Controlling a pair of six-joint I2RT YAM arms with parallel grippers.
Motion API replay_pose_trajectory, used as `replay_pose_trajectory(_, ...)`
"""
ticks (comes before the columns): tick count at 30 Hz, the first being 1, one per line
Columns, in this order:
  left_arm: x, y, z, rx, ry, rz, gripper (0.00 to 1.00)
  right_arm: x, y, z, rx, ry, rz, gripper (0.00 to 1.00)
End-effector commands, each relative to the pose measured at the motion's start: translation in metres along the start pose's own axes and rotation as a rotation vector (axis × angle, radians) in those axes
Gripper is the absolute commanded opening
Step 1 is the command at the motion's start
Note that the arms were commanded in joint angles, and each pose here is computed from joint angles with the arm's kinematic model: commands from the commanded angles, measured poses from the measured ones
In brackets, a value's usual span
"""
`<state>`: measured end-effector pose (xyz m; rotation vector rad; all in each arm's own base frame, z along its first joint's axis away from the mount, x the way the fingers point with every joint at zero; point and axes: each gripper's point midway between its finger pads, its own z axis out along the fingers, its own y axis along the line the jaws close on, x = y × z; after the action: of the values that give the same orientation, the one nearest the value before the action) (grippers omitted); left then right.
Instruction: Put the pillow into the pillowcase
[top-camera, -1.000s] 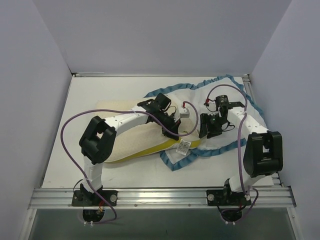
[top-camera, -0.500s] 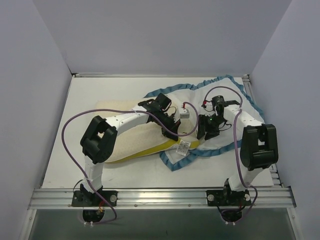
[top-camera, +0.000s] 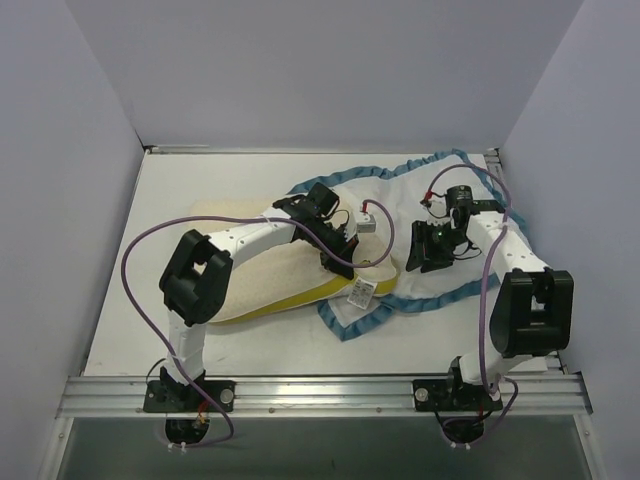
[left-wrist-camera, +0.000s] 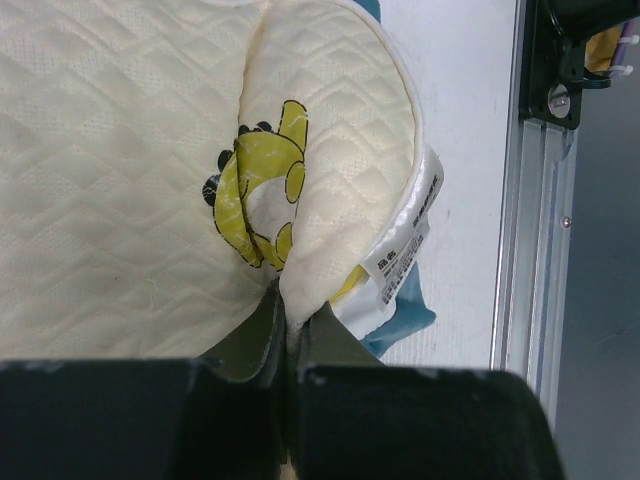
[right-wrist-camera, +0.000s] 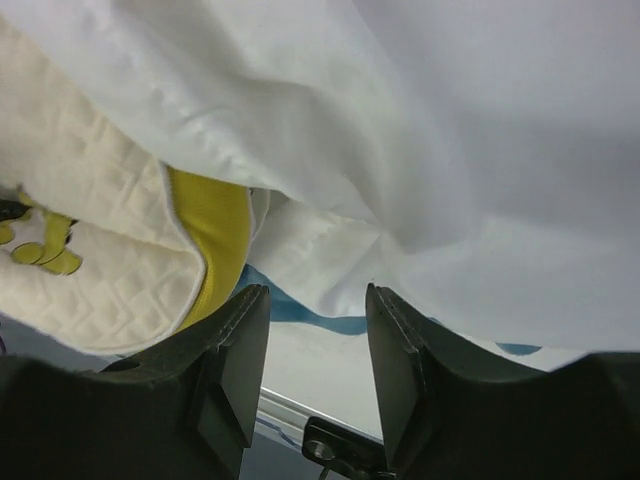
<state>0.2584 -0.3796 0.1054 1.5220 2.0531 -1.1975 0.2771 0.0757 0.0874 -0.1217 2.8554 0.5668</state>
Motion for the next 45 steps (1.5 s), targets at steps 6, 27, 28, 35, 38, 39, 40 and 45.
replay_pose_trajectory(6,-0.018,-0.004,-0.012,0.009,-0.035,0.018,0.0,0.01,-0.026,0.049,0.144,0.112,0.024,0.45)
replay_pose_trajectory(27,-0.089,0.046,-0.006,-0.247,-0.291,-0.243,0.0,0.06,0.056,-0.029,-0.23,-0.016,-0.135,0.0)
replay_pose_trajectory(28,-0.088,0.057,-0.004,-0.297,-0.295,-0.259,0.0,0.06,0.061,-0.038,-0.245,-0.048,-0.152,0.0)
replay_pose_trajectory(35,-0.143,0.051,-0.014,-0.125,-0.563,-0.479,0.0,0.07,0.067,-0.048,-0.261,-0.014,-0.184,0.0)
replay_pose_trajectory(38,-0.176,0.028,-0.026,-0.112,-0.632,-0.457,0.0,0.073,0.073,-0.046,-0.285,0.021,-0.203,0.0)
replay_pose_trajectory(39,-0.182,0.025,-0.029,-0.118,-0.645,-0.446,0.0,0.077,0.081,-0.045,-0.304,0.038,-0.232,0.0)
replay_pose_trajectory(40,-0.183,0.024,-0.025,-0.129,-0.635,-0.446,0.0,0.073,0.086,-0.047,-0.31,0.032,-0.252,0.0)
replay_pose_trajectory(45,-0.164,0.068,0.018,-0.266,-0.613,-0.587,0.0,0.061,0.112,-0.059,-0.404,0.025,-0.286,0.0)
